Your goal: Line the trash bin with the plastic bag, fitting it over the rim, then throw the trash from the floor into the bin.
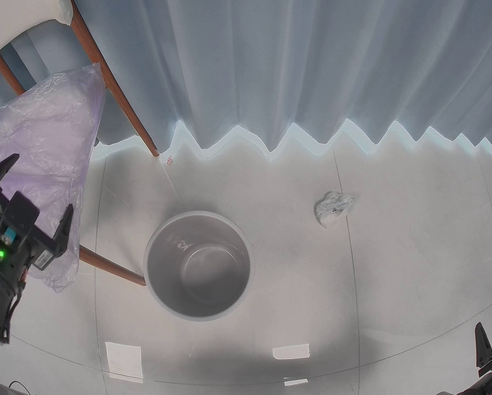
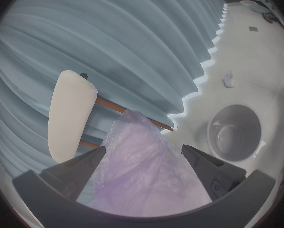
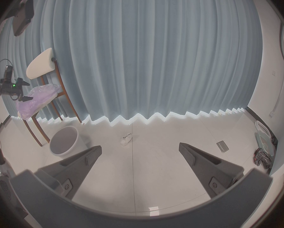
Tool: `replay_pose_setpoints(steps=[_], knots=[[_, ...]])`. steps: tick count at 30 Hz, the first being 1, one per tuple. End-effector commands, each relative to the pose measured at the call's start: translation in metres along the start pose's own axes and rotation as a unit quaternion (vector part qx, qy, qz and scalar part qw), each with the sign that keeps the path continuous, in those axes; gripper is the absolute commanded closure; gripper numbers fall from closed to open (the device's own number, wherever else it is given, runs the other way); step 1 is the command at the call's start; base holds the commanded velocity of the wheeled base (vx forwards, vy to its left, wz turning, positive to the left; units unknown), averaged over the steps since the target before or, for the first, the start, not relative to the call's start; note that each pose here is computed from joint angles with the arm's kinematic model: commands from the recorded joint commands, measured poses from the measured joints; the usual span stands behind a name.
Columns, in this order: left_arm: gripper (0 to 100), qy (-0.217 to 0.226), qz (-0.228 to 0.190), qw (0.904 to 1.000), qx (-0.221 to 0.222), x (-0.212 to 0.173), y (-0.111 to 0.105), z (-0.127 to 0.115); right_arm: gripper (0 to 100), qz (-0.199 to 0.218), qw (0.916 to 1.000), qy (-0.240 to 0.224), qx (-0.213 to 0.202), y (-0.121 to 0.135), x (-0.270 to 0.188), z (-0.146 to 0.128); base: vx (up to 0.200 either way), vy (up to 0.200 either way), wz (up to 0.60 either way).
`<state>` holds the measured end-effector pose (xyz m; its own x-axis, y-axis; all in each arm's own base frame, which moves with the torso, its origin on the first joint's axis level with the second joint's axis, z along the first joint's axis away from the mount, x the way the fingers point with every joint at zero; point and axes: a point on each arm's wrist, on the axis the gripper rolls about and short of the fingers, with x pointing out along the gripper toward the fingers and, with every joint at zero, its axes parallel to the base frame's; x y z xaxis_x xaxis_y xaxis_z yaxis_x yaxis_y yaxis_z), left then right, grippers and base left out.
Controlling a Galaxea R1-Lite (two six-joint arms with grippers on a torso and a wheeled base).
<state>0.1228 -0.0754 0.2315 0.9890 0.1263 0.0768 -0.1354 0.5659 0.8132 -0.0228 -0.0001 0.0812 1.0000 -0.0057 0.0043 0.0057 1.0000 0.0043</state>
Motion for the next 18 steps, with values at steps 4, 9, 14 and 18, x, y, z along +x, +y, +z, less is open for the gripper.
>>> replay_pose_setpoints(steps=[4, 9, 14, 18], knots=[[0, 0.088, 0.039, 0.9949, -0.031, 0.035, -0.063, 0.062, 0, 0.0, 1.0, 0.0, 0.0, 0.0, 0.0, -0.005, 0.0, 0.0, 0.0], [0, 0.121, 0.046, 0.9916, -0.007, 0.039, -0.088, 0.077, 0, 0.0, 1.0, 0.0, 0.0, 0.0, 0.0, -0.005, 0.0, 0.0, 0.0], [0, 0.156, 0.067, 0.9855, 0.002, 0.057, -0.09, 0.069, 0, 0.001, 1.0, 0.0, 0.0, 0.0, 0.0, -0.005, 0.0, 0.0, 0.0], [0, 0.172, 0.084, 0.9815, -0.006, 0.069, -0.089, 0.064, 0, 0.001, 1.0, 0.0, 0.0, 0.0, 0.0, -0.005, 0.0, 0.0, 0.0]])
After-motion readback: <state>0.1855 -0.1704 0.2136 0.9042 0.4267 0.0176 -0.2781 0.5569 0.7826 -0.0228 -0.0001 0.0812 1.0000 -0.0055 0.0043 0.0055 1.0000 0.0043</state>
